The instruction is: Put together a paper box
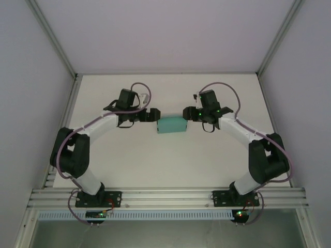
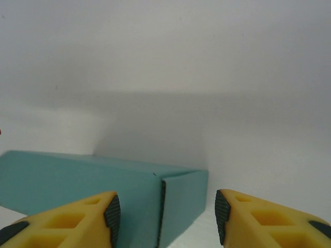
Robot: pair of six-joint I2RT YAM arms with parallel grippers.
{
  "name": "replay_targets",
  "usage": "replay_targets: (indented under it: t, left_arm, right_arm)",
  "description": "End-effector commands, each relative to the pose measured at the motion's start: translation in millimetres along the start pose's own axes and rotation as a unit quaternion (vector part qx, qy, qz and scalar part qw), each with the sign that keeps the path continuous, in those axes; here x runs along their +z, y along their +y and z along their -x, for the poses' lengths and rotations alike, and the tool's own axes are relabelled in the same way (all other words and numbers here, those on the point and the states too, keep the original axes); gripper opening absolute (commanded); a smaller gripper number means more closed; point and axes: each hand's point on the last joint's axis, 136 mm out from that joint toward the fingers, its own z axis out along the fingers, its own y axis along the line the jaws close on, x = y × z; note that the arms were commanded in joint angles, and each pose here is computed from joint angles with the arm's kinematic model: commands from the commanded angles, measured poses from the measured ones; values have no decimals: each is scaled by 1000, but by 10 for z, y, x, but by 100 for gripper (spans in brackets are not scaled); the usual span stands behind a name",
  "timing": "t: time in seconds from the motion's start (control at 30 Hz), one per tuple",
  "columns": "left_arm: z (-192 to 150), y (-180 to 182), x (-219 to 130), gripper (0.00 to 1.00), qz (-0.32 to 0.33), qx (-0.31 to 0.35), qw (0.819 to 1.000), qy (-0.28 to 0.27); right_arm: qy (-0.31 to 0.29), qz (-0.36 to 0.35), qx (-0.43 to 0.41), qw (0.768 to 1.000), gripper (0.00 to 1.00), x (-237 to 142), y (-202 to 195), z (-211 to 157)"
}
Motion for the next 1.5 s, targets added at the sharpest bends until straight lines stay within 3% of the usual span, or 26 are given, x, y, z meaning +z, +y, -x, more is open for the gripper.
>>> replay_targets:
  t: [0.0,0.17,0.27,0.37,0.43,0.53,0.77,0.97,1.1,1.2,1.27,1.3,1.33,1.47]
  left_arm:
    - [-151,-24,98,93,-28,-14,999,21]
    - [-354,116,238,74,-21,-37,998,46]
    - [-471,214,291,67,-13,-52,997,55]
    - [-551,271,329,53,-10,-64,996,62]
    - [-578,299,354,45,-7,-69,995,66]
    - [-579,301,365,31,-9,-77,995,65]
    - [-479,235,349,0,-12,-69,996,57]
    - [-400,291,341,0,18,-60,996,59]
    - [-364,306,309,0,30,-40,997,62]
    - [-351,285,296,0,28,-26,997,66]
    - [-323,274,307,0,26,-21,997,67]
    - [-321,270,317,0,24,-20,997,69]
    - [-314,260,328,0,21,-18,997,70]
    - [-281,211,355,0,7,-13,997,76]
  right_arm:
    - [41,-24,35,998,52,129,-205,-302]
    - [91,-38,84,992,44,322,-410,-787]
    - [114,-46,108,987,41,435,-521,-1051]
    - [129,-36,126,983,30,534,-540,-1232]
    - [136,-30,127,982,13,577,-514,-1311]
    - [142,-40,123,981,4,583,-503,-1373]
    - [116,-70,109,985,0,454,-459,-1278]
    - [99,-45,97,989,0,373,-283,-1119]
    - [55,-34,56,996,17,202,-182,-682]
    - [9,-18,2,1000,40,-1,-48,-264]
    - [-22,13,-70,997,67,-131,129,-23]
    - [-31,25,-111,993,75,-174,205,47]
    - [-44,28,-180,982,97,-212,262,127]
    - [-52,56,-349,934,99,-211,415,90]
